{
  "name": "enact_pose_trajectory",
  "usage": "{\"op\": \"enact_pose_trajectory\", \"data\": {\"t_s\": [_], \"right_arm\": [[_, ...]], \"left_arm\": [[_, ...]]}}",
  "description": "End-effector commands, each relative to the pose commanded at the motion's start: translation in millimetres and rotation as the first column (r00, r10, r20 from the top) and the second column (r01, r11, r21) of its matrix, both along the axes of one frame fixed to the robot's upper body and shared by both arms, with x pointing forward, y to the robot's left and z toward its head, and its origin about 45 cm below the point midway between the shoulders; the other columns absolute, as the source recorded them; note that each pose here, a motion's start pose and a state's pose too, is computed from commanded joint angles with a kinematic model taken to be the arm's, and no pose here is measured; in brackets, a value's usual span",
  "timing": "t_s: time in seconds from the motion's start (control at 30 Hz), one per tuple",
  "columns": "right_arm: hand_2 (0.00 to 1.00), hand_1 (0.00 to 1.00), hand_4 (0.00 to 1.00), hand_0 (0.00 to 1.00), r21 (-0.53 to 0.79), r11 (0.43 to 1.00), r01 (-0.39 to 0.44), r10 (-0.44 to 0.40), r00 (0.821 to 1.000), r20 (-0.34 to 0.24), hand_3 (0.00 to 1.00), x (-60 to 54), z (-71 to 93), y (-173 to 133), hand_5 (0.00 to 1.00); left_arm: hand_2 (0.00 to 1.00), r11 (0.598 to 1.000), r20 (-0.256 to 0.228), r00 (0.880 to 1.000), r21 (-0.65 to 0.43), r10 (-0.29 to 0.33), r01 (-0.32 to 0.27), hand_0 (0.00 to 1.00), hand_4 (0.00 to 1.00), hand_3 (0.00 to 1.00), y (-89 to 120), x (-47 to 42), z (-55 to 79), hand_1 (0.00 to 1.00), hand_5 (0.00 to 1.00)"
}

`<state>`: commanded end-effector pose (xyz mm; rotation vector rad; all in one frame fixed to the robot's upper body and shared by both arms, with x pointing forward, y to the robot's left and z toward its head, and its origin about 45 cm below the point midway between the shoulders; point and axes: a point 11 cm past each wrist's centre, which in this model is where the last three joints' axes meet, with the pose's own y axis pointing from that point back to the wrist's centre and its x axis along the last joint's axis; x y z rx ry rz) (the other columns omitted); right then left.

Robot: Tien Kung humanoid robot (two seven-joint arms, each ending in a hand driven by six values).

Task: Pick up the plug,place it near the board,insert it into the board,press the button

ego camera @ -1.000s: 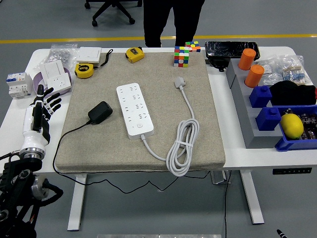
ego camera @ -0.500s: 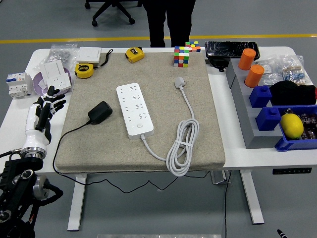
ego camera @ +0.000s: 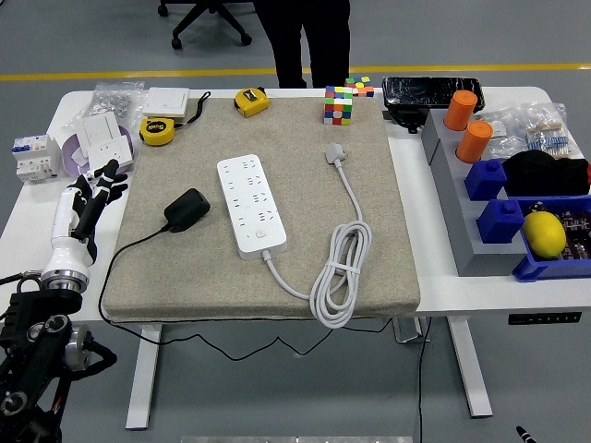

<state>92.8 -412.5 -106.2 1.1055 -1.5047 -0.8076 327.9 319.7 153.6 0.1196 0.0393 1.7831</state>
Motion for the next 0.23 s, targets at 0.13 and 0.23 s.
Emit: {"op": "enact_pose_trajectory", "data": {"t_s": [0.13, 0.23], "right_arm": [[0.726, 0.735, 0.998, 0.8, 0.001, 1.0, 0.001, -0.001, 1.0, -0.001, 0.754, -0.5, -0.2, 0.2, 0.998], [0.726, 0.735, 0.998, 0.8, 0.001, 1.0, 0.001, -0.001, 1.0, -0.001, 0.754, -0.7, -0.3, 0.4, 0.998]], "left_arm": [[0.565, 1.0, 0.004, 1.0, 0.012, -0.008, 0.008, 0.71, 0.998, 0.625, -1.4, 0.6, 2.2, 0.651, 0.692], [0.565, 1.0, 0.008, 1.0, 0.027, -0.01, 0.01, 0.71, 0.998, 0.625, -1.9, 1.0, 4.6, 0.651, 0.692]]}}
